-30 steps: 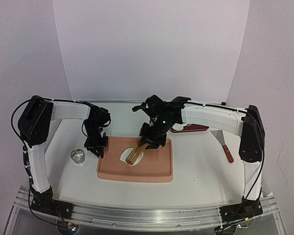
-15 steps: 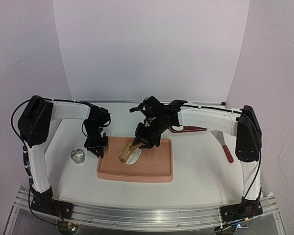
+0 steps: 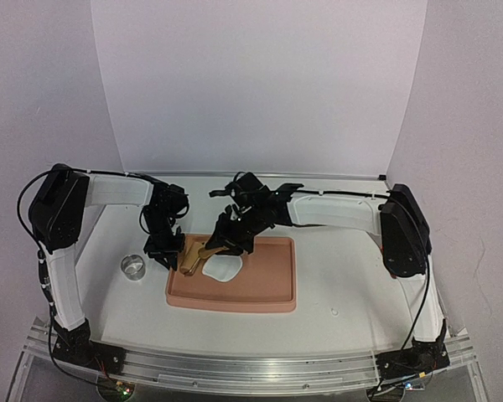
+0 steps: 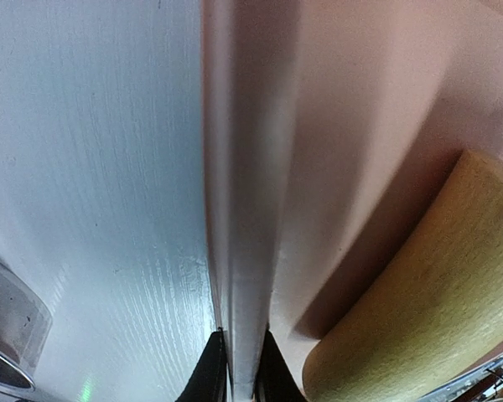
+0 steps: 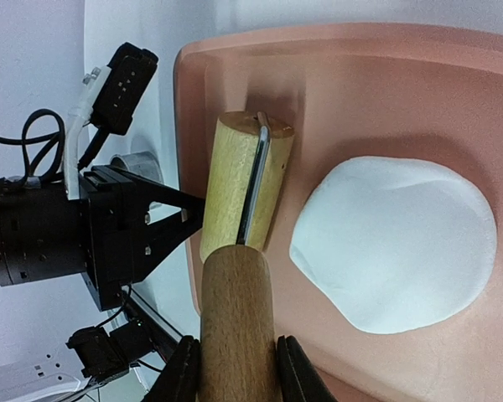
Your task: Roll out the dumpling wrappers from the dough
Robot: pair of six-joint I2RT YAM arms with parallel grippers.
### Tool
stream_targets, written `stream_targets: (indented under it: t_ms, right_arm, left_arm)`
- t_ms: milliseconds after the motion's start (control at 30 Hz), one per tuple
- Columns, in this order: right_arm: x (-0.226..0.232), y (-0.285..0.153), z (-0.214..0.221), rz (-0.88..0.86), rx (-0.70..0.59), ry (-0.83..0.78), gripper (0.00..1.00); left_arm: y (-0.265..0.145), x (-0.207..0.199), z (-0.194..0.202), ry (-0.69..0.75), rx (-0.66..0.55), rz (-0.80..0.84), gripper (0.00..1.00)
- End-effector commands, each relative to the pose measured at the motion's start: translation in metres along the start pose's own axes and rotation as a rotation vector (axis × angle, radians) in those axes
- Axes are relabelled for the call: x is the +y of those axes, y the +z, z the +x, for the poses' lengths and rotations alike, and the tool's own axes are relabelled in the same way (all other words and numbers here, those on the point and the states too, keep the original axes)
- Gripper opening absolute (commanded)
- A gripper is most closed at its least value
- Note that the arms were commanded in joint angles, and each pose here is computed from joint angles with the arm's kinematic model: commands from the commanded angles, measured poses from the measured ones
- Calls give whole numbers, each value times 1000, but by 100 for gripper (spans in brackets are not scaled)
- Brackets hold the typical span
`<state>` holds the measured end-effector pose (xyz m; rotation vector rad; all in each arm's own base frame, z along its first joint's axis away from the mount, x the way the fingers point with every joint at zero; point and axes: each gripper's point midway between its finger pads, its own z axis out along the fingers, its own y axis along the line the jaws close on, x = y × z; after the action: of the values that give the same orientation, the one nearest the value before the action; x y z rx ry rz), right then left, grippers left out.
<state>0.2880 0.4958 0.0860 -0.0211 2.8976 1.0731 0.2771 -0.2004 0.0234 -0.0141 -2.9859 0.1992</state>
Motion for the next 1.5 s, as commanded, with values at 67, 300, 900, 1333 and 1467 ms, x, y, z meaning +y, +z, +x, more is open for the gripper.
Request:
stream_targets:
  t_ms: [67, 300, 900, 1333, 1467]
  right_arm:
    - [-87, 10, 59, 418, 251, -44, 0]
    - [76, -61, 27, -11, 135, -184, 0]
    - [20, -101, 18, 146, 94, -262, 0]
    - [-35, -67, 6, 242, 168, -210, 0]
    - [-76, -57, 11, 317, 221, -182, 0]
  left_arm:
    - [20, 10, 21, -3, 81, -44, 4]
    - [22, 14, 21, -5, 81, -66, 4]
    - [7, 23, 25, 122, 47, -104, 4]
    - [9, 22, 20, 111, 44, -108, 4]
    - [10, 22, 18, 115, 42, -115, 3]
